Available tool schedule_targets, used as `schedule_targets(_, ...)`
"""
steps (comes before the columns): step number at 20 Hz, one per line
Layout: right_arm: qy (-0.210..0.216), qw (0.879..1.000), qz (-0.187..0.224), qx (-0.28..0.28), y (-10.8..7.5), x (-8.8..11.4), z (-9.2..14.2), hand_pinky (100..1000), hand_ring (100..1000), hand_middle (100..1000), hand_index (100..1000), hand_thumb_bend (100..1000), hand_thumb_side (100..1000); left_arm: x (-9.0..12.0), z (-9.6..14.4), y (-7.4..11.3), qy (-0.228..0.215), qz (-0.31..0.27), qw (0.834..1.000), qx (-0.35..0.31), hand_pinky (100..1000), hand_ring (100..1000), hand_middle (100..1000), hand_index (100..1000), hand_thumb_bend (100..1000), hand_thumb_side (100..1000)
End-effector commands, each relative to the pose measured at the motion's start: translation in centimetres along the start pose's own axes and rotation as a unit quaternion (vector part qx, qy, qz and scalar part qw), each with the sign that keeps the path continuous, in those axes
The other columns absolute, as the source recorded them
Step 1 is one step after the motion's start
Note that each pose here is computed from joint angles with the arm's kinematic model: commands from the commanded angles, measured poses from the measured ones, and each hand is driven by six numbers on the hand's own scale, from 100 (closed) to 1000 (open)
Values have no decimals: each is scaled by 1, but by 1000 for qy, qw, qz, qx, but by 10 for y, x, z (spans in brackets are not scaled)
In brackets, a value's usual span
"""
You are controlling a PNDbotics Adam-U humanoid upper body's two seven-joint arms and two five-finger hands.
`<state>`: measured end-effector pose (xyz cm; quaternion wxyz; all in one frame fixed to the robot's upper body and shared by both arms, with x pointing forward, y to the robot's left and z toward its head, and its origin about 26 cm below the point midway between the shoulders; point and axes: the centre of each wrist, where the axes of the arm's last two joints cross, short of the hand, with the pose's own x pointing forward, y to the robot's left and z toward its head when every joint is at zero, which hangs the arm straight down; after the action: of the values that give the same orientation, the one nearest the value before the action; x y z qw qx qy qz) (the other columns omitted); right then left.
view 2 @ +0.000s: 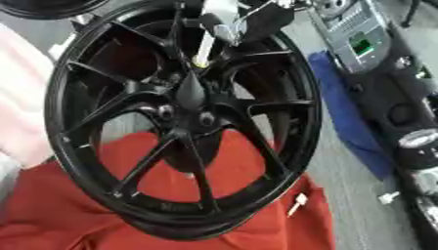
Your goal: Pull the pin out of the wheel hub.
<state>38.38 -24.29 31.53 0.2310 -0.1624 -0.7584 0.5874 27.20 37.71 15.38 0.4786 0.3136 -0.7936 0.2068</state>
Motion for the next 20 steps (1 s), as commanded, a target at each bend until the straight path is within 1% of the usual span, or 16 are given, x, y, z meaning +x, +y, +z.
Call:
schedule_targets(1,0,999,13,-36,-35,6,12,695,474,450,655,204,100,7,-5,2,-16,-2,1000,-3,689,571,552,755,249,647)
schedule_targets(4,-3,998,-16,-61,-57,6,23,696,471,445,657,112,100,8,-6,1,-18,-1,1000,-4,689,571,552,755,250,645)
schedule_targets(5,-3,997,-27,-68,-64,4,28,698,470,444,658,100,100,8,-6,1,-19,0,1000,-4,689,571,552,755,251,644)
schedule_targets(8,1,994,-59,-93,-86,-1,50,699,469,441,657,100,100,9,-7,1,-21,0,1000,-1,689,570,551,755,251,643)
schedule_targets(11,12,991,-69,-112,-104,-3,74,698,470,442,657,100,100,10,-7,2,-23,0,1000,2,690,570,551,755,251,641)
schedule_targets(14,46,987,-57,-140,-118,-5,107,698,472,445,659,100,100,11,-7,2,-25,0,1000,3,690,569,551,755,251,639)
schedule_targets(16,76,984,-40,-158,-125,-7,132,698,473,447,659,131,100,11,-8,3,-25,-1,1000,5,689,569,551,755,250,638)
schedule_targets(18,107,979,-22,-172,-126,-7,158,698,475,450,661,152,100,11,-8,3,-26,-1,1000,8,690,569,550,755,250,636)
schedule_targets(20,143,973,-4,-183,-120,-10,184,699,476,451,661,160,100,12,-8,4,-27,0,1000,13,690,569,550,755,249,634)
